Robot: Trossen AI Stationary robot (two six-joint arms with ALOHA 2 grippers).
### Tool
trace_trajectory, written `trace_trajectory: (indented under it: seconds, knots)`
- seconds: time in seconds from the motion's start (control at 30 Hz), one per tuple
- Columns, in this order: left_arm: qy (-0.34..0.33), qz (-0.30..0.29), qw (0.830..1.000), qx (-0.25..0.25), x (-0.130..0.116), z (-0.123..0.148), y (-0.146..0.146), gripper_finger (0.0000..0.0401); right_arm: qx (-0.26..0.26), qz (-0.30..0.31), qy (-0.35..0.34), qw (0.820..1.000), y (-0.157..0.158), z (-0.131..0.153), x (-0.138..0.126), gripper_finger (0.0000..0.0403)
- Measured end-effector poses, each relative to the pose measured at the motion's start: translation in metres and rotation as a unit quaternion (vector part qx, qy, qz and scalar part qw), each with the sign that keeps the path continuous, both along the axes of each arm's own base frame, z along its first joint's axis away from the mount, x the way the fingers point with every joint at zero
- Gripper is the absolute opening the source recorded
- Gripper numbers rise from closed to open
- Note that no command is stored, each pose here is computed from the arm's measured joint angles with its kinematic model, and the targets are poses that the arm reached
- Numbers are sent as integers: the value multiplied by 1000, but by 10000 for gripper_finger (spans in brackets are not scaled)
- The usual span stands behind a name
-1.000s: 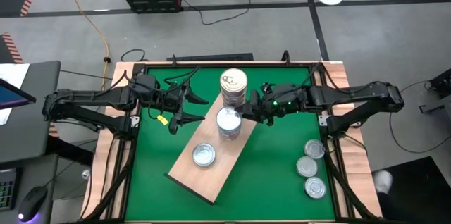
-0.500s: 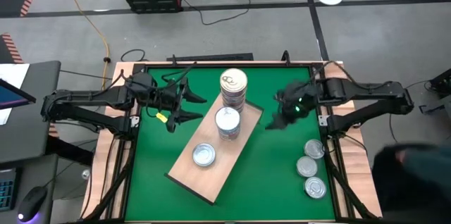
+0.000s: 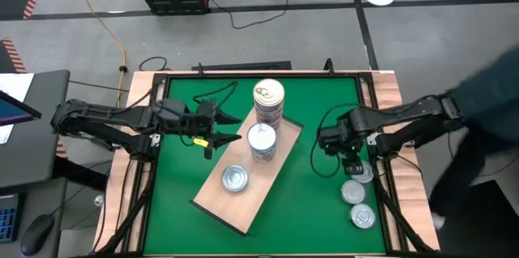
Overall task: Stack canned seafood by type on shelf
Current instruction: Stack the green white tuna can on top of other the green tuna can on the shelf
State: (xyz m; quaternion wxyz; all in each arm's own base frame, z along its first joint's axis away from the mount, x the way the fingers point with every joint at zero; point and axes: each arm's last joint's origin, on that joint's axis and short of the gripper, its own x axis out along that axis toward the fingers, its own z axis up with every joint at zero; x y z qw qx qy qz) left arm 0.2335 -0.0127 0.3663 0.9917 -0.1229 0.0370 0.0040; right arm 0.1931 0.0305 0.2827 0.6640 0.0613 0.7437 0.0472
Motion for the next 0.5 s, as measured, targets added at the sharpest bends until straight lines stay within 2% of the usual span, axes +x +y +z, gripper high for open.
trace_trajectory:
  seconds: [0.17, 0.3, 0.4, 0.5]
  knots:
    - [7, 72, 997, -8, 1, 0, -21, 244, 13, 11, 10, 1000, 9, -45, -4, 252]
    - [16, 122, 992, -28, -7, 12, -35, 244, 20, 26, -9, 999, 22, -65, -13, 230]
    - [22, 124, 992, -31, -13, 22, -46, 244, 23, 62, -31, 997, 34, -78, -18, 209]
    - [0, 115, 992, -52, -17, 36, -50, 244, 21, 88, -24, 996, 40, -93, -26, 191]
